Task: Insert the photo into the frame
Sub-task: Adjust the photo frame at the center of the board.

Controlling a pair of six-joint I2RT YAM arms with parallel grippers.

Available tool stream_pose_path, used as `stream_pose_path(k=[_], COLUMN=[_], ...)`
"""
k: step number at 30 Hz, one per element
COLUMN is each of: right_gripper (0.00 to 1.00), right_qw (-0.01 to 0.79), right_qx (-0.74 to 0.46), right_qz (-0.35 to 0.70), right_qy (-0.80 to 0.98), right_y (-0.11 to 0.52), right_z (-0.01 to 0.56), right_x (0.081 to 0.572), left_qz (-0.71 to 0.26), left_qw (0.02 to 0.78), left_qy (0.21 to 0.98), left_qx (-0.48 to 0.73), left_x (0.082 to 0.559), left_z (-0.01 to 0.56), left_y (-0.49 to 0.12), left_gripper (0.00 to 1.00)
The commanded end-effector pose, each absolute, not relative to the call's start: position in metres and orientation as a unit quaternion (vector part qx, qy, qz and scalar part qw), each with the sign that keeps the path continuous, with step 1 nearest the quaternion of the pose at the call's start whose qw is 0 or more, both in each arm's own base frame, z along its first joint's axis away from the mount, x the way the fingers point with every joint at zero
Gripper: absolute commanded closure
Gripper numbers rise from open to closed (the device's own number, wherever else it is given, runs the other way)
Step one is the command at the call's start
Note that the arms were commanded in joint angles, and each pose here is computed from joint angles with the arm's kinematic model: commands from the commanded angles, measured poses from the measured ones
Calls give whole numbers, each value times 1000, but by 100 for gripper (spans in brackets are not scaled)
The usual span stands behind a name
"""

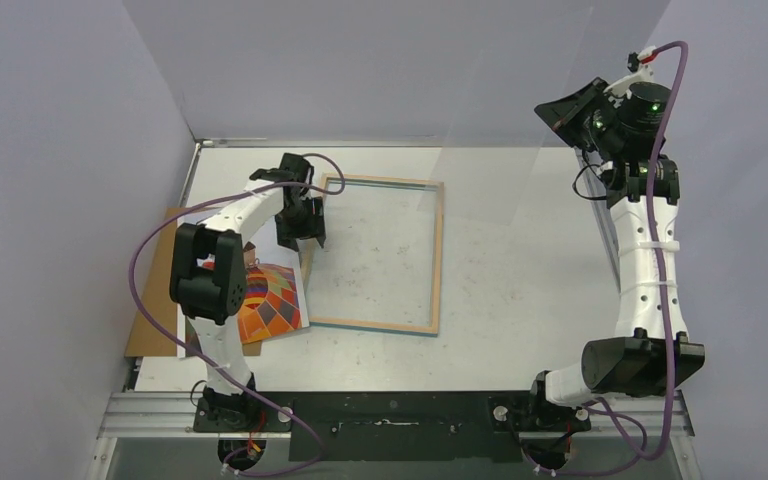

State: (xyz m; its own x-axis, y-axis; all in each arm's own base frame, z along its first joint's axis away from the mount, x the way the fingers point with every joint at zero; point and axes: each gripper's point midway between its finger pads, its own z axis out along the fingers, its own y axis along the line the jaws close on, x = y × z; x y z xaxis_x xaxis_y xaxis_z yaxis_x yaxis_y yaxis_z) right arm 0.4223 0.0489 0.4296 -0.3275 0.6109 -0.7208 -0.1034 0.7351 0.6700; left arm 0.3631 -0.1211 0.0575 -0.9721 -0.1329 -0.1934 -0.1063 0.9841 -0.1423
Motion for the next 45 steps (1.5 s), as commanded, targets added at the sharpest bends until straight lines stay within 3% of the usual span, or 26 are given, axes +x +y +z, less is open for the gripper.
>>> stream_pose_path(k=[1, 5, 10, 17, 25, 30, 35, 41, 45], right_gripper=[100, 100, 100, 100, 100, 100, 100, 100, 100], right_qw=[564, 555, 549, 535, 503, 451, 426, 398, 372], right_qx=[148, 145, 144, 142, 137, 123, 114, 72, 44], right_qz=[335, 334, 334, 338, 353, 351, 388, 444, 470], right_qy=[740, 748, 753, 761, 777, 812, 809, 799, 799], right_y=[59, 62, 65, 72, 81, 88, 105, 142, 166], right_z=[438, 430, 424, 416, 408, 397, 388, 380, 372], right_x=[418, 414, 411, 411, 410, 400, 399, 396, 398], left_qz=[10, -22, -51, -53, -135, -195, -198, -211, -223], left_qw=[212, 204, 185, 174, 130, 101, 97, 115, 129], left_qy=[974, 977, 980, 981, 979, 968, 969, 968, 964], left_qx=[-82, -63, -60, -63, -82, -120, -114, -70, -73], left_x=[423, 433, 435, 441, 432, 425, 424, 426, 431], left_z=[72, 61, 41, 33, 33, 38, 32, 41, 56], left_y=[-94, -106, -118, -120, -152, -175, -175, -175, -169], left_gripper=[36, 33, 47, 58, 86, 92, 91, 66, 56])
